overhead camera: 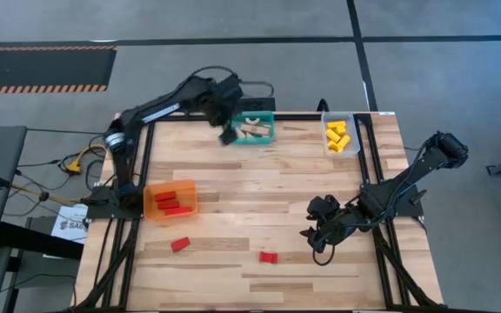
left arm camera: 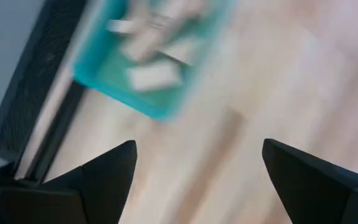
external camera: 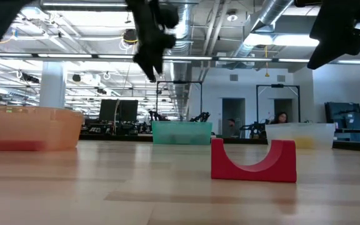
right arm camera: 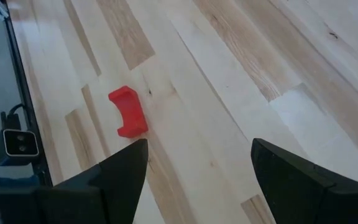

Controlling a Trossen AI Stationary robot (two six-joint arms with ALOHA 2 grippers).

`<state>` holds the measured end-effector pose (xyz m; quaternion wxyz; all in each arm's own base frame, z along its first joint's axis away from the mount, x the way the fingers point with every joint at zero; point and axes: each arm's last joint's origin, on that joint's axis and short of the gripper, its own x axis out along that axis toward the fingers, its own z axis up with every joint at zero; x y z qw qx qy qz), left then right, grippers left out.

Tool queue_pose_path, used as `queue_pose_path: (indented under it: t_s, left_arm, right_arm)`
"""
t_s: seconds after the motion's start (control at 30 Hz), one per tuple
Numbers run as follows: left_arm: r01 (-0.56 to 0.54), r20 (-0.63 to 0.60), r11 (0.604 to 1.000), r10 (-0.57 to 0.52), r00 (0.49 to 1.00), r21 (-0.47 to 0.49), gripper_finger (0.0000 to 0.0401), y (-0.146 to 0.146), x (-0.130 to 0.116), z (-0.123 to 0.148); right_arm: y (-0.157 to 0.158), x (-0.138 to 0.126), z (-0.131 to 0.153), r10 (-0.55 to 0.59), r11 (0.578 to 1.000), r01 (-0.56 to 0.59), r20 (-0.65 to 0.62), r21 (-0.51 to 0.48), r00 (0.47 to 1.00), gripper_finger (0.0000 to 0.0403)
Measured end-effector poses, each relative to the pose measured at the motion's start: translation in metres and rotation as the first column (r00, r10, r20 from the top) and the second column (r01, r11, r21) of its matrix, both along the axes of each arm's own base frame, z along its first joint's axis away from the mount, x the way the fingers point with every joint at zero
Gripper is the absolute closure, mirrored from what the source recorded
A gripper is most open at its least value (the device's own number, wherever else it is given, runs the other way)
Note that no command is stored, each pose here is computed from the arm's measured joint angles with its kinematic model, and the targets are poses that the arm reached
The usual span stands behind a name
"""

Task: Sort & place blocks by color
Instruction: Put the red block into the transparent orange bin

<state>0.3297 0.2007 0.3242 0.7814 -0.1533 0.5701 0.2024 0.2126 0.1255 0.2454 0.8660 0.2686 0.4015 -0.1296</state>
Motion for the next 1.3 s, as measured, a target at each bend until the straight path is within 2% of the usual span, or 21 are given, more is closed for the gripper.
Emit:
queue_pose_path:
  t_s: [0.1,0.2,0.37,0.47,0.6,0.77,0.9,1.1,1.3]
  left_arm:
    - [0.224,0.028,0.975,-0.224,0.974,-0.005,0.0070,-0.053,-0.015,0.024]
    - [0.363,0.064,0.932,-0.362,0.930,0.001,0.0070,-0.110,-0.038,0.033]
    - [0.444,0.128,0.896,-0.437,0.890,-0.025,0.0070,-0.196,-0.083,0.008]
    - [0.442,0.149,0.894,-0.429,0.891,-0.074,0.0070,-0.236,-0.108,-0.022]
    - [0.376,0.156,0.915,-0.354,0.922,-0.144,0.0071,-0.276,-0.128,-0.056]
    - [0.296,0.072,0.945,-0.288,0.955,-0.140,0.0086,-0.317,-0.144,-0.089]
    - [0.211,0.016,0.973,-0.211,0.977,-0.095,0.0102,-0.341,-0.154,-0.108]
    - [0.130,-0.042,0.988,-0.133,0.990,-0.078,0.0110,-0.367,-0.154,-0.136]
    - [0.131,-0.131,0.991,-0.133,0.982,-0.026,0.0110,-0.379,-0.148,-0.167]
  right_arm:
    - [0.000,0.000,0.000,0.021,1.000,-0.021,0.000,-0.018,1.000,0.0098]
    - [-0.001,0.000,0.000,0.054,0.997,-0.054,-0.002,-0.050,0.999,0.0098]
    - [-0.008,0.004,0.000,0.068,0.990,-0.067,0.005,-0.124,0.998,0.0098]
    - [-0.015,0.008,0.001,0.062,0.982,-0.059,0.014,-0.177,0.998,0.0098]
    - [-0.021,0.014,0.003,0.114,0.971,-0.106,0.024,-0.216,0.993,0.0098]
    - [-0.029,0.021,0.004,0.159,0.970,-0.152,0.023,-0.192,0.987,0.0098]
    - [-0.033,0.023,0.004,0.171,0.969,-0.165,0.017,-0.182,0.985,0.0098]
    - [-0.036,0.024,0.004,0.169,0.972,-0.164,0.015,-0.171,0.985,0.0098]
    - [-0.036,0.024,0.004,0.169,0.972,-0.164,0.016,-0.170,0.986,0.0098]
